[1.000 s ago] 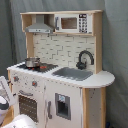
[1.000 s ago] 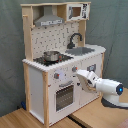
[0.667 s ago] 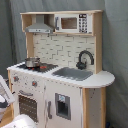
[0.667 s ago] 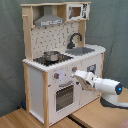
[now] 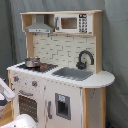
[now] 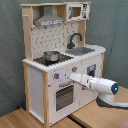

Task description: Play with the kitchen

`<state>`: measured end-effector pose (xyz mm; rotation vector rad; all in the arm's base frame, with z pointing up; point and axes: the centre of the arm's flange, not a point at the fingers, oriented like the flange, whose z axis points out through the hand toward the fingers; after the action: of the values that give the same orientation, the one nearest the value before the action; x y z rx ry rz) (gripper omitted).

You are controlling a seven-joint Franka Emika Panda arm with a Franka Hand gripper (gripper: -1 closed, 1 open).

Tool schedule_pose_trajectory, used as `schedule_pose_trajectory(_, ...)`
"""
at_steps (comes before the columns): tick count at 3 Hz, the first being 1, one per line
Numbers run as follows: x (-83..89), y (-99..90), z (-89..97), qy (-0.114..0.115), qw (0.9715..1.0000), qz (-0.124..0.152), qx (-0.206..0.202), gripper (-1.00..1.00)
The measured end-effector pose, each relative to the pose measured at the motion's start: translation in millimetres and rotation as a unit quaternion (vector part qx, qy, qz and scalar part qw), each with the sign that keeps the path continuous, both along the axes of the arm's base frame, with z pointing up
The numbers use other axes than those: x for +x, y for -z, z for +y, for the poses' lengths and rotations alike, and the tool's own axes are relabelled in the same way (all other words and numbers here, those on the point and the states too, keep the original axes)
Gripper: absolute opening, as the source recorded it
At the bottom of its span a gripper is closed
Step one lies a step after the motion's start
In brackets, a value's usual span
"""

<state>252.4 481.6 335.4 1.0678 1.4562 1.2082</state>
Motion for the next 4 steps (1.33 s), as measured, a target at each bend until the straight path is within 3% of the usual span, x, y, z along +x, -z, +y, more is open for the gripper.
schedule_pose_trajectory(1, 12.5, -0.5, 7.8, -0.003, 0.9983, -0.01, -0.057, 1.0)
schedule_pose_trajectory(2, 28.1, -1.3, 12.6, -0.005, 0.9934, -0.021, -0.112, 1.0)
schedule_pose_trajectory(4, 57.3, -2.9, 15.1, -0.004, 0.9785, -0.039, -0.203, 1.0)
